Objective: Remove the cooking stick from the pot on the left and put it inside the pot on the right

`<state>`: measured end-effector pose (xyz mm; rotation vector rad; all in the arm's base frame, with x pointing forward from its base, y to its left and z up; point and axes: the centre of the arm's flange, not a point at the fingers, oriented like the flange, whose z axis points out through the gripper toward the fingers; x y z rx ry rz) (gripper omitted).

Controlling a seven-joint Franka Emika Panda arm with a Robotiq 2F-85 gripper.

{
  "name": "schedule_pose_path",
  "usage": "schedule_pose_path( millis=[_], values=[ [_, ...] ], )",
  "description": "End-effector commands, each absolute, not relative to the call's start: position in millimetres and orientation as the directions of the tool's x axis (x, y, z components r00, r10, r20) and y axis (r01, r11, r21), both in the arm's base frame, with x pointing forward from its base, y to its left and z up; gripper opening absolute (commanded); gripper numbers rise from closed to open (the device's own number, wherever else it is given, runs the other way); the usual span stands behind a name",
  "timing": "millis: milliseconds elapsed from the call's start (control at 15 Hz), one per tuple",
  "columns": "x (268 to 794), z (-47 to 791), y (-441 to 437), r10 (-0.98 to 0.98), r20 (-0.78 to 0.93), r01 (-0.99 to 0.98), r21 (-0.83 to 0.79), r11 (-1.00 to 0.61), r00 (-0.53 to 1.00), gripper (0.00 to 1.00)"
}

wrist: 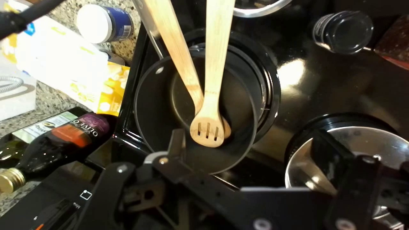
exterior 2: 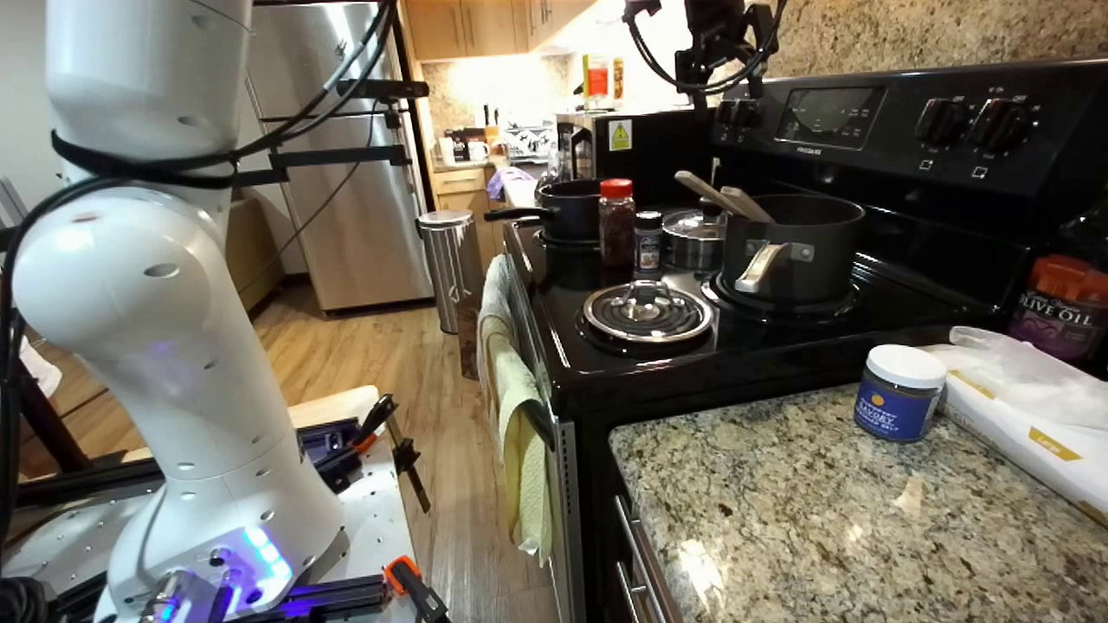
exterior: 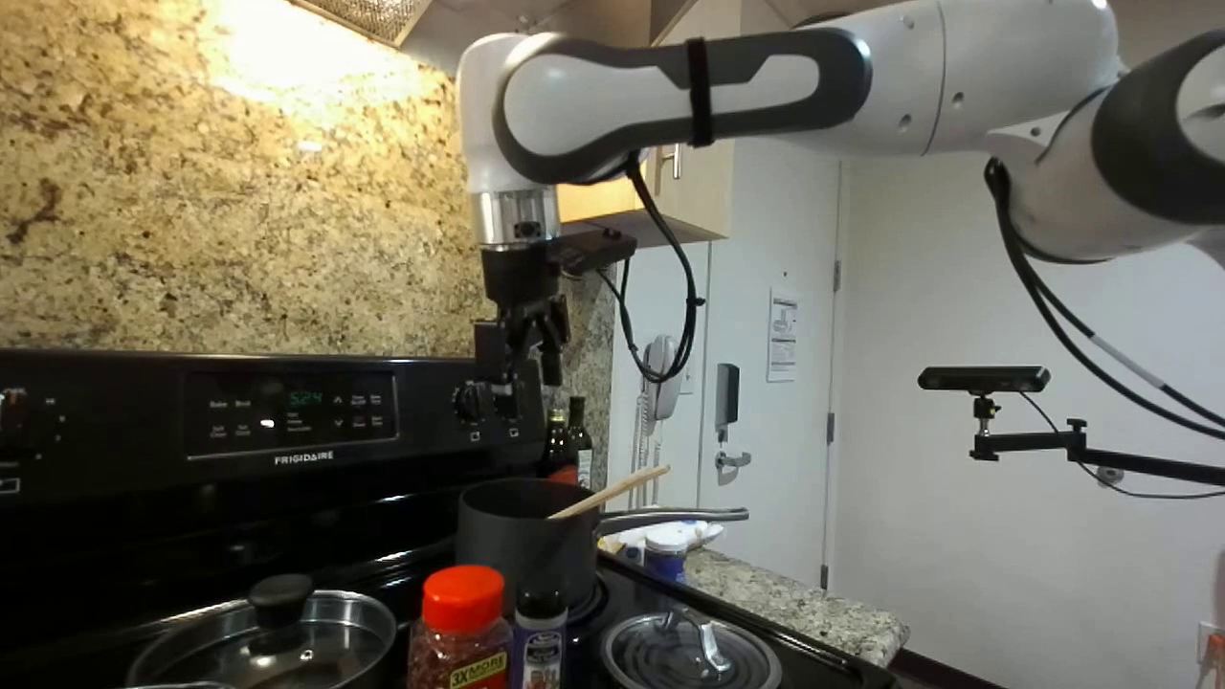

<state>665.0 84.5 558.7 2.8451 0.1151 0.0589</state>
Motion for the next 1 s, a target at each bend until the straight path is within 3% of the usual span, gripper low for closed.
schedule_pose_path(
  millis=[0, 667, 933],
  values=[
    [586.3, 562.4, 83.9, 0.062, 0.064, 0.042, 0.275, -0.960, 0.996, 1.00],
    [481.3, 554.3, 90.2, -0.185, 0.125, -0.205, 0.182, -0.962, 0.975, 1.00],
    [452.2, 552.8, 87.9, -0.086, 0.158, -0.112, 0.166, -0.980, 0.984, 1.00]
  ],
)
